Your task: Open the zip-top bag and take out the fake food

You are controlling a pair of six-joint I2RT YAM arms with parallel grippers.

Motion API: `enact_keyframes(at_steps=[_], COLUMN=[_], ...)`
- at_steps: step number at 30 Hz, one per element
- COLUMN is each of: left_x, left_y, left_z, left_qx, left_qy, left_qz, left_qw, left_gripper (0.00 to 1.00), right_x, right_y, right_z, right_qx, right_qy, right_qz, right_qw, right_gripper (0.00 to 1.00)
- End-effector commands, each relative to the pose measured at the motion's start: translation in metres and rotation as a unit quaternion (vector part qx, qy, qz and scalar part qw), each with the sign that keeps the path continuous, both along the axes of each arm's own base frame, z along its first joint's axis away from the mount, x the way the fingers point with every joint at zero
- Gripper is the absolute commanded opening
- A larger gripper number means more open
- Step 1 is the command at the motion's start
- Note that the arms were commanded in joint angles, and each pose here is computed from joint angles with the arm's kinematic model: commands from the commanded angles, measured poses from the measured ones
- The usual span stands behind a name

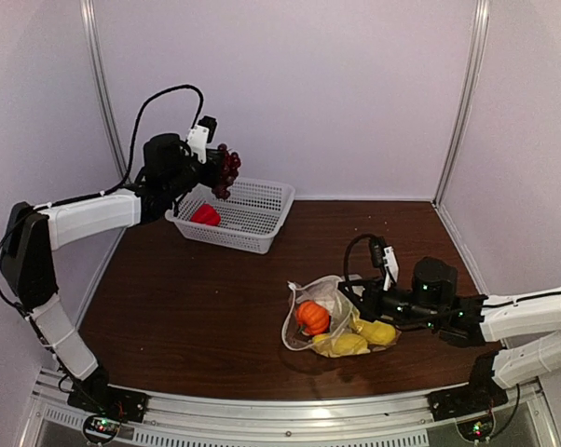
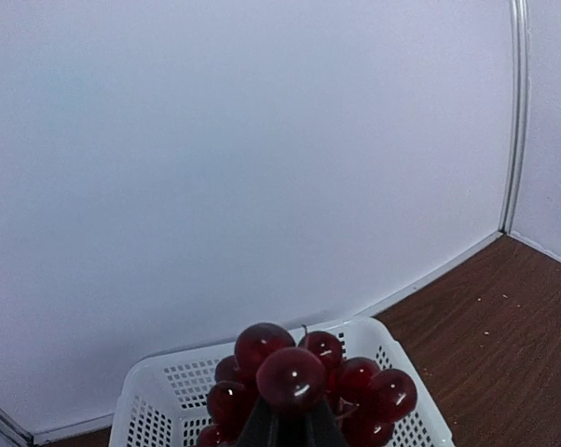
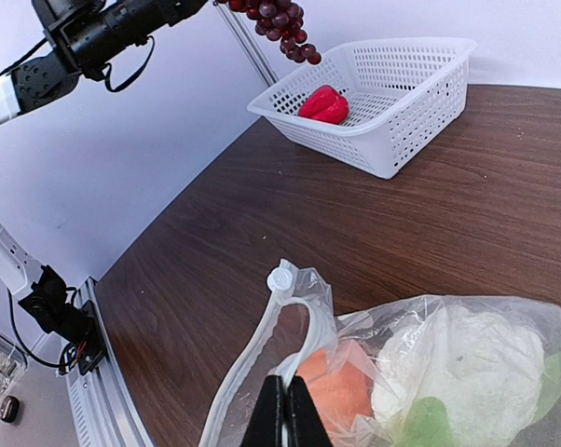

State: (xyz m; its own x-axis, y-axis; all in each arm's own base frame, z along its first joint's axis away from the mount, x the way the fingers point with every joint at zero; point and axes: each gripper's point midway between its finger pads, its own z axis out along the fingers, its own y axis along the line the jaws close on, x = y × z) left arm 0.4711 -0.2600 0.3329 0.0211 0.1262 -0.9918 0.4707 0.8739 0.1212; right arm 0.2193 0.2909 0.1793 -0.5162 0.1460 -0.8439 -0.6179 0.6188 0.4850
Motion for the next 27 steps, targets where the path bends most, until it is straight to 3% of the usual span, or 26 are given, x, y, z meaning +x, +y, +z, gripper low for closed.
enact_keyframes(at_steps=[1,13,22,27], left_x=[0.039,0.118,0.166,0.180], left_y=[0.005,-0.007,0.026,0.047], left_z=[-0.006,-0.083,-0.144,-0.145], left_qx=[-0.027,-0.043,-0.069,-0.066], left_qy=[0.017,0.093,0.165,0.166], left_qz=[-0.001,-0.035,0.001,0.042], left_qw=[0.999,0.994,0.984,0.983], left_gripper=[0.00,0.00,0.00,0.12], right_x=[0.004,0.012,0.016,0.017], right_y=[0.000,0.007,0.008,0.009], right_z=[-0.002,-0.001,0.000,0.003], right_qx=[-0.003,-0.003,-0.008,-0.008], right_qy=[-0.003,-0.003,-0.002,-0.003], right_qz=[0.000,0.004,0.004,0.005], right_qw=[1.000,1.000,1.000,1.000], right_gripper=[0.00,0.00,0.00,0.00])
